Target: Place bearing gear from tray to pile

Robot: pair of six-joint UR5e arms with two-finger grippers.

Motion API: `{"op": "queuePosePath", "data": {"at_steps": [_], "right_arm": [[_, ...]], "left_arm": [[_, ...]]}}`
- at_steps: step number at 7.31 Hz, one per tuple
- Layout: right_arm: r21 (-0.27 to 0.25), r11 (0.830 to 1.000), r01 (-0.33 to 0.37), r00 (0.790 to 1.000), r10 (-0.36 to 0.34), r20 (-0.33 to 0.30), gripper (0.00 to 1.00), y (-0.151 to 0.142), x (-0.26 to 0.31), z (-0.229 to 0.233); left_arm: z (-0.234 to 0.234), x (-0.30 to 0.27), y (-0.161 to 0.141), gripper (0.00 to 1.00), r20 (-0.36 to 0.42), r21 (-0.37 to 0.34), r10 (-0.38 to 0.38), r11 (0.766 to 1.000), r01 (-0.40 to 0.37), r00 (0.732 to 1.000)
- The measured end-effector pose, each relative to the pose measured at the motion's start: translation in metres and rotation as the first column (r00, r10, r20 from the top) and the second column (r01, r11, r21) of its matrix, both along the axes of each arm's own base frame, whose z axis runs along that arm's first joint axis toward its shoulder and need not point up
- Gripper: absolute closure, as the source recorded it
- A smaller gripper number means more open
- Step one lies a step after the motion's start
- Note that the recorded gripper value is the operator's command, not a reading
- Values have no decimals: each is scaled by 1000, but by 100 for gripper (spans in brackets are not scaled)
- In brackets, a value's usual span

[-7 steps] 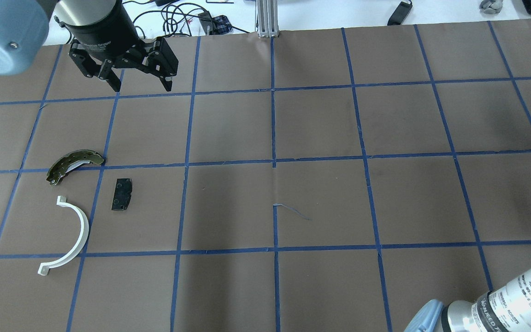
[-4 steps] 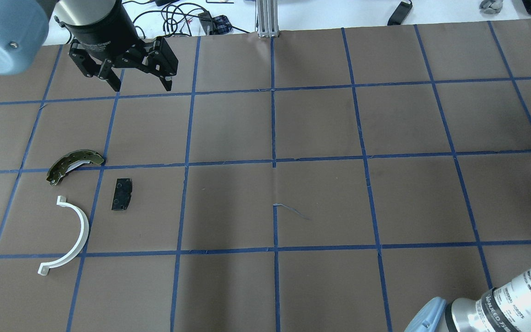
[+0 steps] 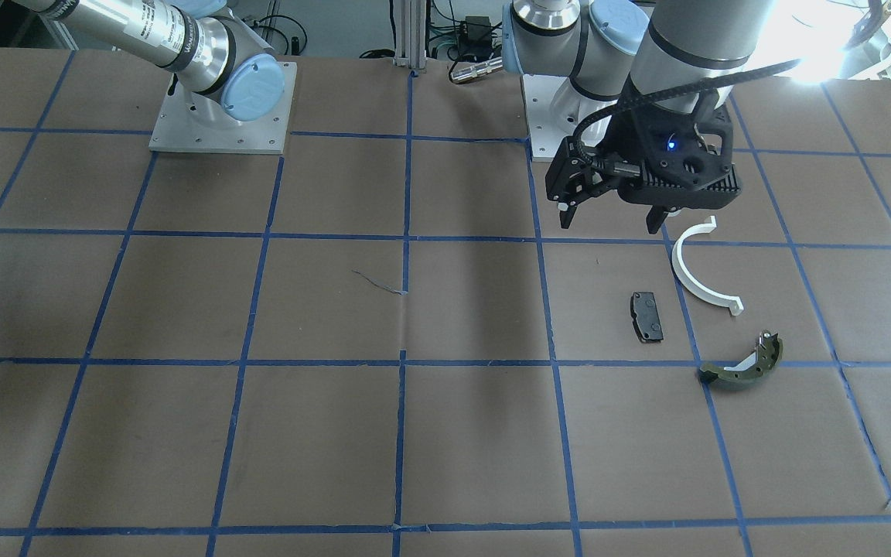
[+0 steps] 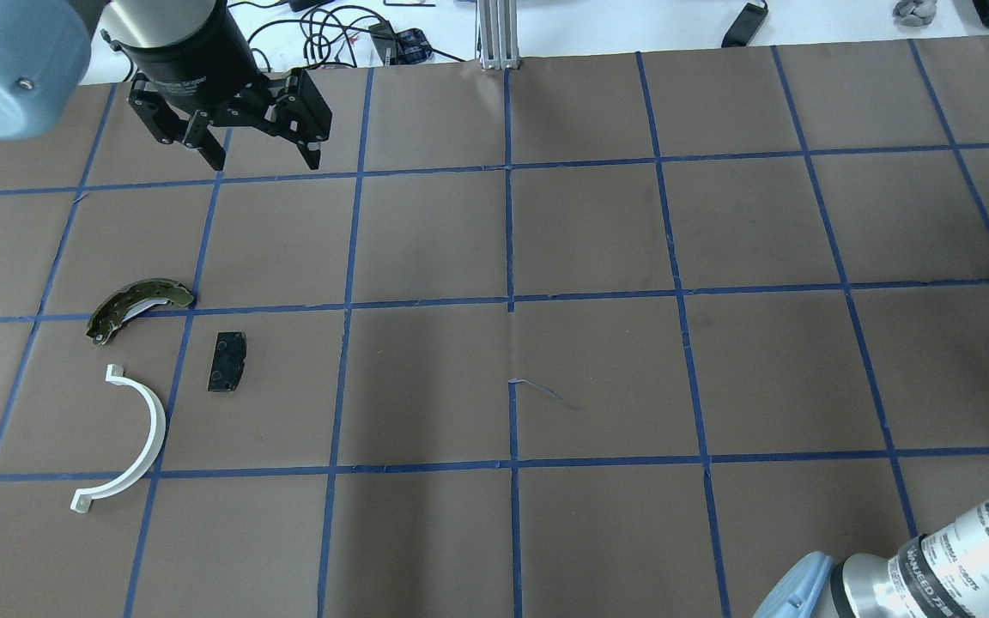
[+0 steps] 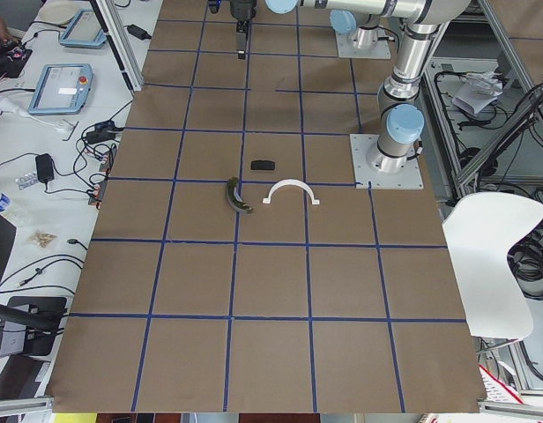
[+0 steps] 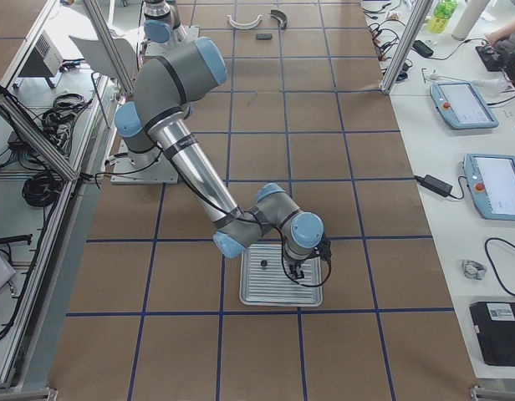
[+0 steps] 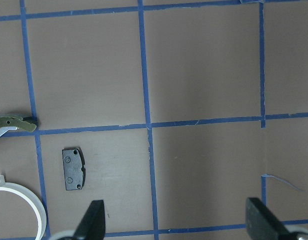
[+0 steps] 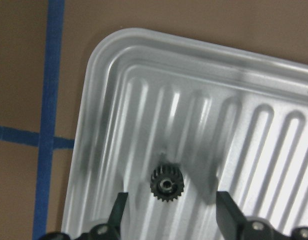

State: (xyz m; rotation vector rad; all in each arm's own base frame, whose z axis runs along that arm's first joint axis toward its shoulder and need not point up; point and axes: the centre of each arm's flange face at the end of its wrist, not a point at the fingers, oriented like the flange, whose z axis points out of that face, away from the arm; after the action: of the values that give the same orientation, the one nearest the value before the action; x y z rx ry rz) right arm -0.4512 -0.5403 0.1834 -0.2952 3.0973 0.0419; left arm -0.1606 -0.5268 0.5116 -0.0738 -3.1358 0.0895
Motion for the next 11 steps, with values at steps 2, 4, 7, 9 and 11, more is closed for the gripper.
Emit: {"op": "queuePosePath", "data": {"at_steps": [2, 4, 7, 9, 11], "right_arm": [[-3, 1000, 4, 1000, -4, -4, 44, -1, -1, 2], [-6, 1000, 6, 1000, -6, -5, 43, -3, 0, 3], [-7, 1000, 7, 1000, -7, -3, 43, -5, 3, 2], [-8, 1000, 6, 1000, -6, -3, 44, -7, 3, -3], [-11, 1000, 6, 1000, -6, -7, 49, -7, 3, -2]], "left_arm": [[0, 0, 0, 0, 0, 0, 0, 1000, 0, 1000], [0, 0, 0, 0, 0, 0, 0, 1000, 0, 1000], [0, 0, 0, 0, 0, 0, 0, 1000, 0, 1000], [0, 0, 0, 0, 0, 0, 0, 1000, 0, 1000], [0, 0, 0, 0, 0, 0, 0, 1000, 0, 1000]]}}
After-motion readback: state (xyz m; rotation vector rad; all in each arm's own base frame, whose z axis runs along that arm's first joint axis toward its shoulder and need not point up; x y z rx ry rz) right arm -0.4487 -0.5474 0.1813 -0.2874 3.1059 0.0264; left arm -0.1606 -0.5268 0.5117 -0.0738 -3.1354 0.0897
